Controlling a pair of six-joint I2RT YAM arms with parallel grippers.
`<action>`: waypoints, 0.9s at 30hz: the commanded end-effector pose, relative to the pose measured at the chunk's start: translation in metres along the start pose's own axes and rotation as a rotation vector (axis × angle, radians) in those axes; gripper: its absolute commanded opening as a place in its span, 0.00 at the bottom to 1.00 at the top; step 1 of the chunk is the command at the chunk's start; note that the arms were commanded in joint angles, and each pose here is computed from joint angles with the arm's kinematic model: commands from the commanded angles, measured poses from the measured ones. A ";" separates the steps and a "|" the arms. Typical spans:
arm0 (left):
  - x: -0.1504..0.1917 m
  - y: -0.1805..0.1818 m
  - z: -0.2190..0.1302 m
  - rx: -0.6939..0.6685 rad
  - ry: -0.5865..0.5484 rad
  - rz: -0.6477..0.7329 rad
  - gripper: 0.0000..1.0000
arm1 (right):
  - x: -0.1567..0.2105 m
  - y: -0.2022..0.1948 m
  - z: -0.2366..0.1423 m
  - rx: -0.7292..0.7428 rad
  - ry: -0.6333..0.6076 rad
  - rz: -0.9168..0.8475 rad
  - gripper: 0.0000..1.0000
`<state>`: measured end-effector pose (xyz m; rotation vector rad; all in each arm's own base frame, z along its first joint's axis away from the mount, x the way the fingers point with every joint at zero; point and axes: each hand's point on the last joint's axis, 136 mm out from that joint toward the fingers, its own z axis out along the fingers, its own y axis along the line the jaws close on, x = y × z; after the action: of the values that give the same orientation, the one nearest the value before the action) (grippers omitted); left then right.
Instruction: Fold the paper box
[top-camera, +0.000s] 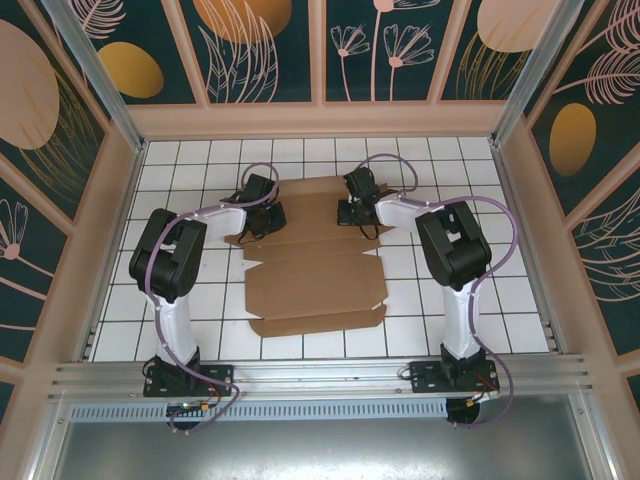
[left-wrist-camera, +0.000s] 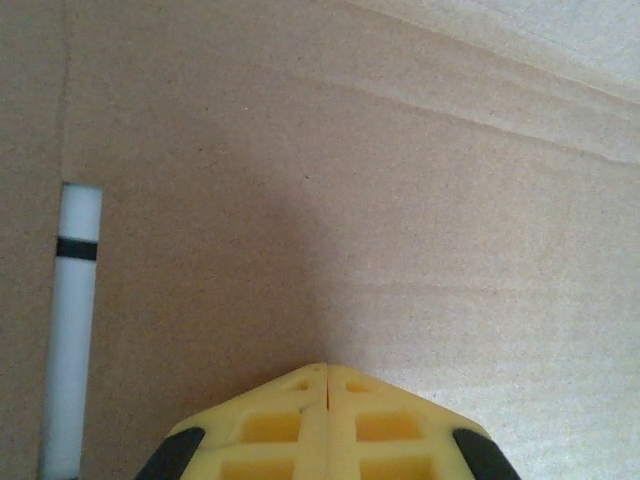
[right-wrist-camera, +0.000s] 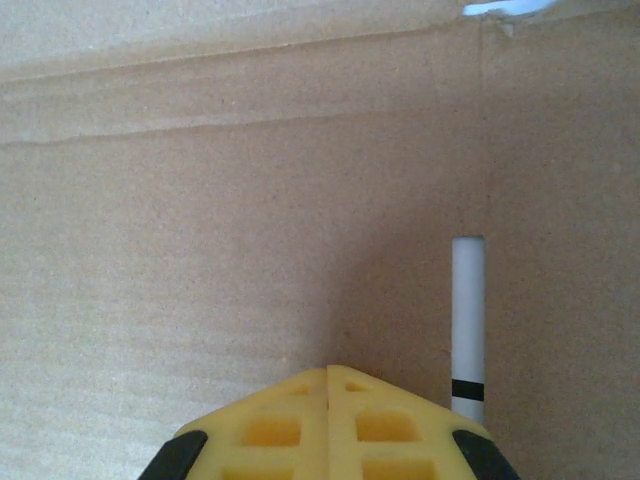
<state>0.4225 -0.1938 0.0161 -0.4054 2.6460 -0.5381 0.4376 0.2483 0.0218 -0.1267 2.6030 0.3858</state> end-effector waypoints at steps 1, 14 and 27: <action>0.046 0.028 0.005 -0.080 0.142 -0.041 0.00 | 0.061 -0.026 0.016 0.057 0.185 0.012 0.05; -0.031 -0.059 -0.016 0.106 0.022 0.045 0.01 | -0.034 -0.011 -0.084 -0.190 -0.112 0.083 0.39; -0.058 -0.105 0.052 0.193 0.056 -0.026 0.00 | -0.086 -0.056 -0.077 -0.147 -0.182 0.168 0.61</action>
<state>0.5083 -0.2721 0.0346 -0.3394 2.6102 -0.7633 0.4735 0.1777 0.1146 0.0481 2.4213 0.6030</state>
